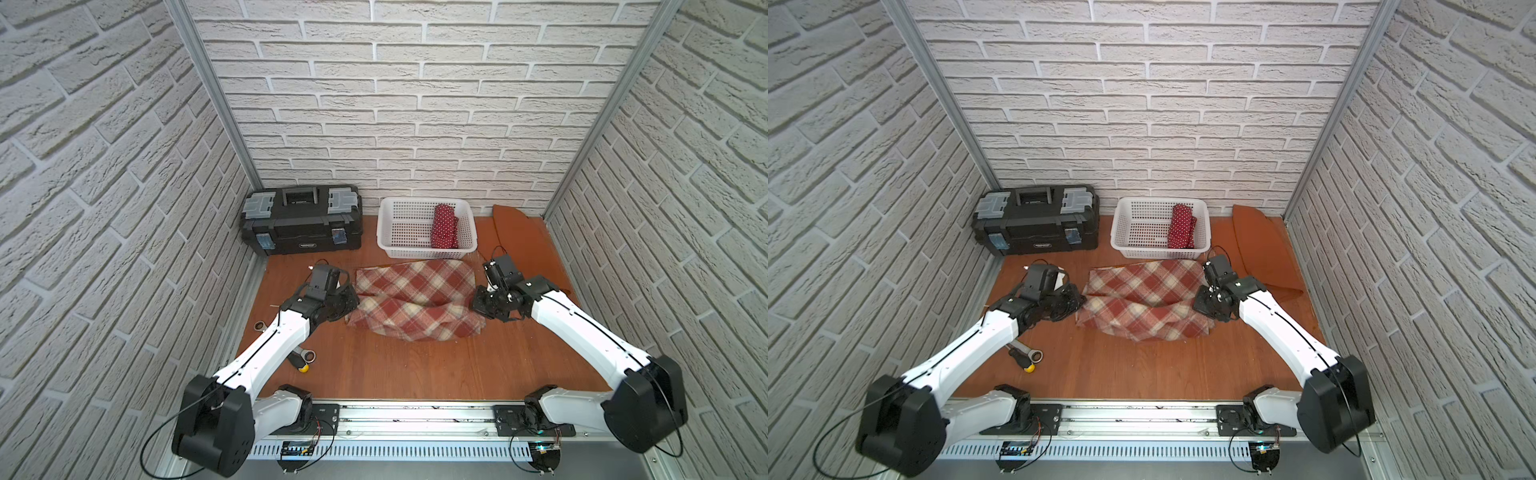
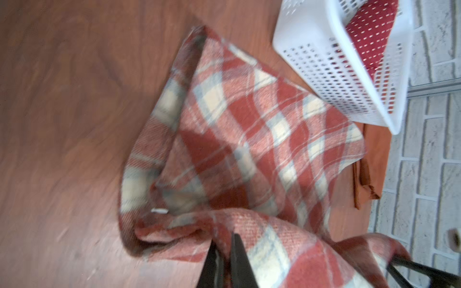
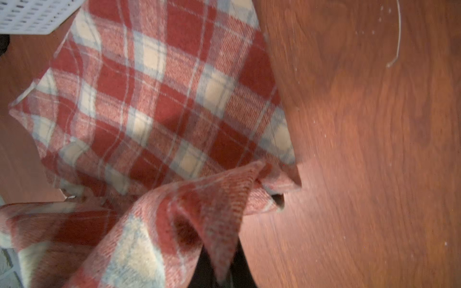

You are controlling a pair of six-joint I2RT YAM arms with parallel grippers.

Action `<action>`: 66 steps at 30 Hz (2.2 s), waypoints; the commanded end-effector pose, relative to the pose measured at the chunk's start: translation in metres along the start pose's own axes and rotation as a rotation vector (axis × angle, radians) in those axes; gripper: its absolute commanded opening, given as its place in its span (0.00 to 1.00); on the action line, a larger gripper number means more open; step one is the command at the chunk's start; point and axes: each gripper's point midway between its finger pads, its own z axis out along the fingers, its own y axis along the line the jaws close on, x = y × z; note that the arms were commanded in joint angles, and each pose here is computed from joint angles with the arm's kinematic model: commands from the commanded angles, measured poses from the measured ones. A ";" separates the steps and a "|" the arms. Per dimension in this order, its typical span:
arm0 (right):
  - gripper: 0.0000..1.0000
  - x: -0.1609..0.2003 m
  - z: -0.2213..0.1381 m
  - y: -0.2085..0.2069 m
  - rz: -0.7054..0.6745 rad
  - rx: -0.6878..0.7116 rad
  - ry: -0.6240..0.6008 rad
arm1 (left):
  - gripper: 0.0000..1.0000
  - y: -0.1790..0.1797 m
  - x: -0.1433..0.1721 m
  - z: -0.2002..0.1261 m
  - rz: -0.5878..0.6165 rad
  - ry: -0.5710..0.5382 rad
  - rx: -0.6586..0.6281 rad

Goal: Roll up the skirts
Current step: Fold the skirt at the center of the board, then adjust the skirt at the center of the board.

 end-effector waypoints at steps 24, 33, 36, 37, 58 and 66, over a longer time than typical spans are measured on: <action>0.38 -0.151 0.078 0.038 0.088 -0.167 -0.049 | 0.51 -0.002 -0.137 0.098 0.006 -0.130 0.127; 0.49 -0.097 0.027 0.071 -0.139 -0.134 -0.175 | 0.90 -0.015 -0.135 0.030 0.077 -0.252 0.126; 0.22 -0.055 0.034 0.113 -0.278 -0.164 -0.143 | 0.84 -0.001 -0.117 0.009 0.063 -0.274 0.078; 0.07 -0.044 0.041 0.130 -0.311 -0.185 -0.131 | 0.78 0.005 -0.109 0.003 0.053 -0.283 0.068; 0.02 0.124 0.141 0.097 -0.443 -0.080 0.293 | 0.00 0.033 -0.042 -0.026 0.038 -0.224 0.048; 0.02 0.139 0.048 -0.016 -0.509 0.129 0.258 | 0.00 -0.015 0.041 -0.006 0.211 -0.031 0.107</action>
